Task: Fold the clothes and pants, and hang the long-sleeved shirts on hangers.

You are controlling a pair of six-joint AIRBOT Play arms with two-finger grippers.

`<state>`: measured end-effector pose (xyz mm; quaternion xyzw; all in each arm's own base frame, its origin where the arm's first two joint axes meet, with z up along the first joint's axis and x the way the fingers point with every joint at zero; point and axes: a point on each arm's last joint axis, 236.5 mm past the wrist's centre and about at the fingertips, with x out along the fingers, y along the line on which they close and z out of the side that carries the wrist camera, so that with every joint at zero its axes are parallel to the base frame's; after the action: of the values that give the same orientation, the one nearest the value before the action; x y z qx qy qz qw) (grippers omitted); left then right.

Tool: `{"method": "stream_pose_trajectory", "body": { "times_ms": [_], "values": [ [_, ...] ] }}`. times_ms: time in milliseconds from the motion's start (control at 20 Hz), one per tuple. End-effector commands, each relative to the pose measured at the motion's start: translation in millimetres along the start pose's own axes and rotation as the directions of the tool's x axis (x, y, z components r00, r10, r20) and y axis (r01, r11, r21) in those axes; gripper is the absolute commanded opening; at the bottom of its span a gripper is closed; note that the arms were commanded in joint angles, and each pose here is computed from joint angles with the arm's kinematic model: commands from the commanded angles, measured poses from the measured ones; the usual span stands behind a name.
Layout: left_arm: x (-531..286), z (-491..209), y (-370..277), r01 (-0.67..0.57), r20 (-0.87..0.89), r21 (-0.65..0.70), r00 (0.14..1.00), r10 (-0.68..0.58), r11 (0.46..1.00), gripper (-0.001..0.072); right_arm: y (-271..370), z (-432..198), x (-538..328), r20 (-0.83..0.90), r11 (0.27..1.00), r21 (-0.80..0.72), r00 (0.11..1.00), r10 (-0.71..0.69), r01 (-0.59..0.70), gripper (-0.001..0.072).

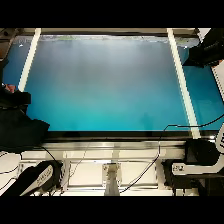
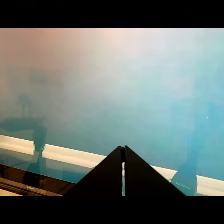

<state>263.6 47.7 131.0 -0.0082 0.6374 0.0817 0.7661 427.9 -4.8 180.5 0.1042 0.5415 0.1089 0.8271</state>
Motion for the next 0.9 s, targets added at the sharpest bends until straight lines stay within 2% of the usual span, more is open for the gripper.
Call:
{"method": "stream_pose_trajectory", "body": {
  "times_ms": [0, 100, 200, 250, 450, 650, 850],
  "values": [
    [0.4, 0.3, -0.4, 0.003, 0.001, -0.001, 1.000, -0.003, 1.000, 0.0022, -0.3, 0.2, 0.2, 0.001, 1.000, 0.001, 1.000, 0.000, 0.000, 0.0032],
    [5.8, 4.1, 12.2, -0.049, 0.013, -0.009, 0.999, 0.049, 0.999, 0.0022, -0.3, 0.4, 0.1, 0.001, 1.000, 0.000, 1.000, 0.000, 0.000, 0.0032],
    [16.3, 6.0, 55.3, -0.222, 0.014, -0.089, 0.974, 0.224, 0.971, 0.0023, -0.3, 0.3, 0.1, 0.001, 1.000, 0.000, 1.000, 0.000, 0.000, 0.0032],
    [23.2, 6.3, 70.3, -0.268, 0.013, -0.130, 0.962, 0.272, 0.955, 0.0023, -0.3, 0.2, 0.2, 0.001, 1.000, 0.001, 1.000, 0.000, 0.000, 0.0032],
    [53.5, 0.9, 116.9, -0.279, 0.022, -0.345, 0.952, 0.305, 0.896, 0.0022, -0.3, 0.2, 0.2, 0.001, 1.000, 0.001, 1.000, 0.000, 0.000, 0.0032],
    [49.8, -26.7, 173.6, -0.264, 0.022, -0.566, 0.942, 0.335, 0.781, 0.0021, -0.3, 0.2, 0.2, 0.001, 1.000, 0.001, 1.000, 0.000, 0.000, 0.0032],
    [35.8, -76.4, 238.1, -0.348, -0.069, -0.709, 0.900, 0.431, 0.613, 0.0022, -0.3, 0.2, 0.2, 0.001, 1.000, 0.001, 1.000, 0.000, 0.000, 0.0032]
  ]
}}
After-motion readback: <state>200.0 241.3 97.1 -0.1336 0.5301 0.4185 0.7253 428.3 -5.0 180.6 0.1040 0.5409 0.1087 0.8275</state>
